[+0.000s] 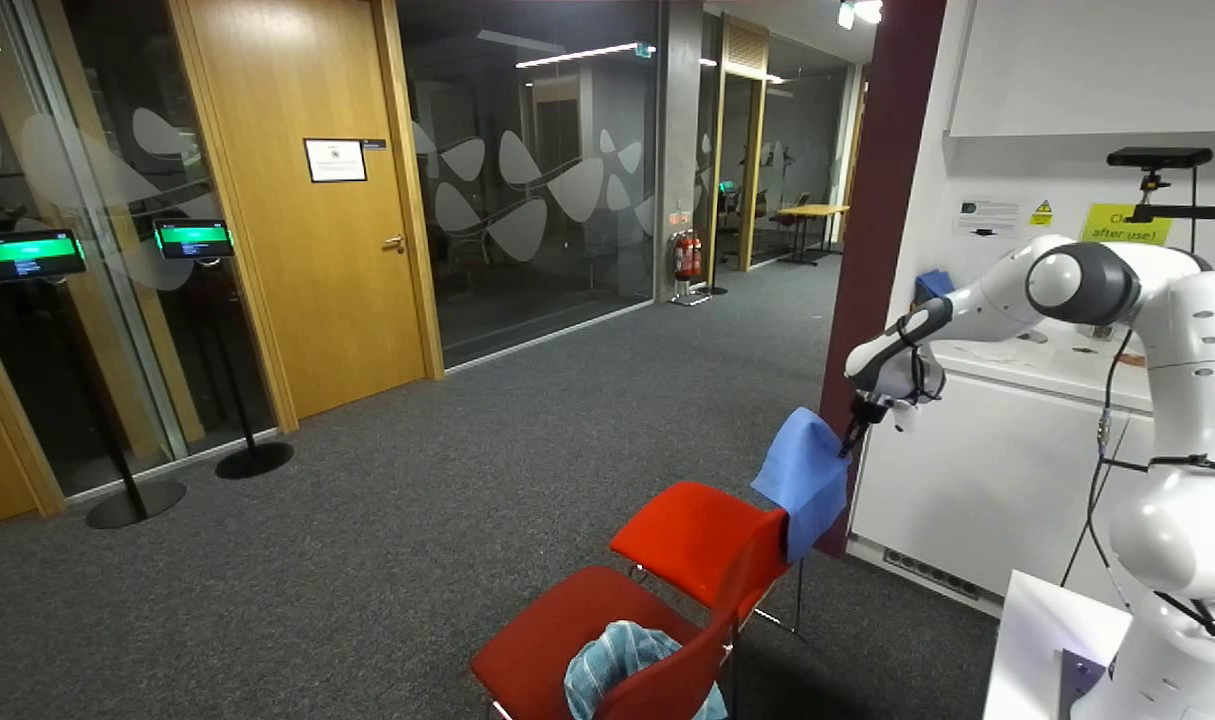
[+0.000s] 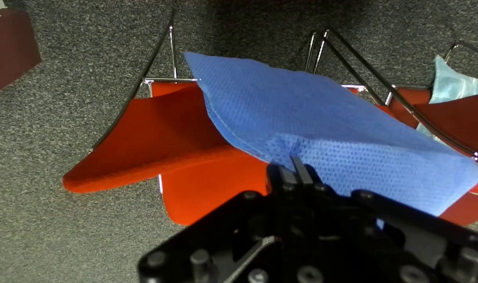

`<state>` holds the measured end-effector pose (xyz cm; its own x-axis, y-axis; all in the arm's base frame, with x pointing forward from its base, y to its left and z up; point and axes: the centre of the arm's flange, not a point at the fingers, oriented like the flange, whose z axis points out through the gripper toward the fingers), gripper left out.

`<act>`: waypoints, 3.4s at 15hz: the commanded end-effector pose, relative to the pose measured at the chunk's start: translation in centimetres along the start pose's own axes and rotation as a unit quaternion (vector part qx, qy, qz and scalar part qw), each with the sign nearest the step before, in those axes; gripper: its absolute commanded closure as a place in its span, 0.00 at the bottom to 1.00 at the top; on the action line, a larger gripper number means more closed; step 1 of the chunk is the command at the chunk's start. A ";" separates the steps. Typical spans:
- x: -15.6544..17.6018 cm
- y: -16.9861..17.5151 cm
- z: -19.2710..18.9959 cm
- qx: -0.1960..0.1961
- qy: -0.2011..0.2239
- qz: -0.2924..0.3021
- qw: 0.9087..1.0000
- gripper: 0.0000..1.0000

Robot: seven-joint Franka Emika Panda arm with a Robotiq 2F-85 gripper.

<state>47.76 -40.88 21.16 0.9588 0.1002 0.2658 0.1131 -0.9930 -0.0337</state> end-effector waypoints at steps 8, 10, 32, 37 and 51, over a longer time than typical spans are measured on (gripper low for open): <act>2.2 0.3 -1.9 0.056 -0.029 0.024 0.998 1.00; 2.4 0.5 -2.1 0.060 -0.031 0.031 0.997 1.00; 3.2 2.3 -2.4 0.077 -0.022 0.108 0.991 1.00; 3.7 2.6 -1.6 0.080 -0.024 0.124 0.989 1.00; 6.8 2.6 -1.5 0.057 -0.019 0.100 0.993 0.73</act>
<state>53.54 -42.38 24.01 0.9707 -0.0923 0.2219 -0.0487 -0.9797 -0.1946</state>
